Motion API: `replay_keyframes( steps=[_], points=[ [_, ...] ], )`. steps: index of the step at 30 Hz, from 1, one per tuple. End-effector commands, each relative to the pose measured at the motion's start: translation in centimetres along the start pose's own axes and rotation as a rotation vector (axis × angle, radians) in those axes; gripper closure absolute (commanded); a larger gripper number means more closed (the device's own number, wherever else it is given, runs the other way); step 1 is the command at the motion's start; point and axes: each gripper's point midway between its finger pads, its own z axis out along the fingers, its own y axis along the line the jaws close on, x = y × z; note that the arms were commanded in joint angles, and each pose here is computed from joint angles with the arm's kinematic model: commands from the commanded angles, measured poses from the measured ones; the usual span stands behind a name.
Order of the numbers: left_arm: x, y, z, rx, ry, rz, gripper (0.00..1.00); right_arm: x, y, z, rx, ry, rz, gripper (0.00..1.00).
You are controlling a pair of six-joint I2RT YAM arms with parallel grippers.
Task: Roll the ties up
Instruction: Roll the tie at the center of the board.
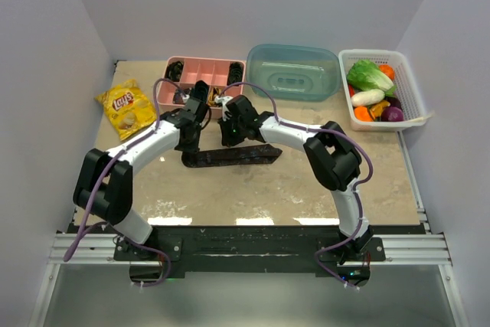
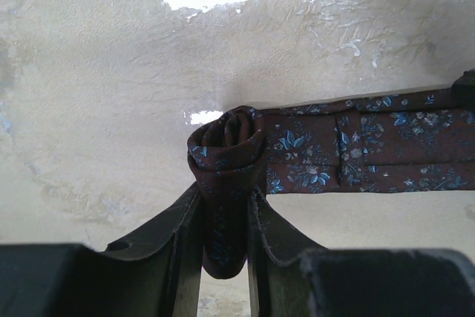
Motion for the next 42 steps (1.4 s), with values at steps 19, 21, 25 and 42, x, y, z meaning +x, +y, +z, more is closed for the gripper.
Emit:
replay_keyframes(
  steps=[19, 21, 25, 42],
  points=[
    [0.3, -7.0, 2.3, -0.027, 0.035, 0.114, 0.72, -1.4, -1.7, -2.3, 0.043, -0.051, 0.034, 0.95],
    [0.3, -8.0, 2.7, 0.022, 0.030, 0.110, 0.69, -1.3, -1.6, -2.2, 0.039, -0.048, 0.036, 0.96],
    [0.7, -9.8, 2.9, 0.122, 0.038, 0.097, 0.58, -1.3, -1.6, -2.3, 0.036, -0.049, 0.037, 0.96],
    [-4.8, -8.2, -3.8, 0.290, -0.227, -0.101, 0.14, -2.7, 0.4, -3.8, -0.057, -0.091, 0.009, 0.95]
  ],
)
